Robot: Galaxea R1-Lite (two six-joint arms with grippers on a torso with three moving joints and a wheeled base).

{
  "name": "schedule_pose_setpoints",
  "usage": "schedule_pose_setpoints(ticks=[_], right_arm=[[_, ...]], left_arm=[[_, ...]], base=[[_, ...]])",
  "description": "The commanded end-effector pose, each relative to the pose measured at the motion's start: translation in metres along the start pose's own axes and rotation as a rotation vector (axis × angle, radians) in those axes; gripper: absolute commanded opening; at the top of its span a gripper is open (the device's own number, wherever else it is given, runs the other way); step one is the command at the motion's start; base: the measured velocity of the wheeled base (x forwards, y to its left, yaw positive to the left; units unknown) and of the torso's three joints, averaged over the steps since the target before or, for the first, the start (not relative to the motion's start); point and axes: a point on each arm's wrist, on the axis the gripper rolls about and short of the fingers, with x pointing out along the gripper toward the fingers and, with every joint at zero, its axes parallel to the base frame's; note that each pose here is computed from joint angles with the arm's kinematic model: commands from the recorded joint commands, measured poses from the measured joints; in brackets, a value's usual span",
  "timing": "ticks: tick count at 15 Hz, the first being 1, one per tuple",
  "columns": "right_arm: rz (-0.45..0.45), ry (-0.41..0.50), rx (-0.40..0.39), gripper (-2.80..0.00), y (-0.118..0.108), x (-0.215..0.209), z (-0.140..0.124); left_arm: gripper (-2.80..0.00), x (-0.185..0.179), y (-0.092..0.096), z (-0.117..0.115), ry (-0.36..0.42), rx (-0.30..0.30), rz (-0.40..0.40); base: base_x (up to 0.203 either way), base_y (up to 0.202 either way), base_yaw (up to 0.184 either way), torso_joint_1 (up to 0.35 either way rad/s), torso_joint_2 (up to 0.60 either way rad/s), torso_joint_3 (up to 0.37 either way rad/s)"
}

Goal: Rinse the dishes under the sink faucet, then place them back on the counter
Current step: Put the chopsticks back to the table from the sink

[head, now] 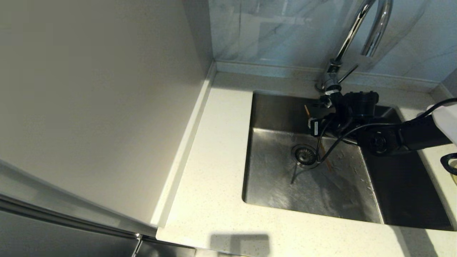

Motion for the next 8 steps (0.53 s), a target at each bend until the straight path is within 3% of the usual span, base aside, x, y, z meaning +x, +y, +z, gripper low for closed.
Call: schedule_pose_setpoints(ticks=[1,8], right_arm=[[-0.026,-0.008,0.007,-2.8,-0.013,0.003,0.0],[-0.099,0.011,-0.013,-2.8,-0.051,0.015,-0.012]], left_arm=[[-2.8,0.0,0.0,0.0,-0.003,-0.001,0.0],[-2.8,0.0,0.0,0.0,-0.003,-0.001,0.0]], base=[[0.0,0.0,0.0,0.0,0.0,0.0],[0.0,0.0,0.0,0.0,0.0,0.0]])
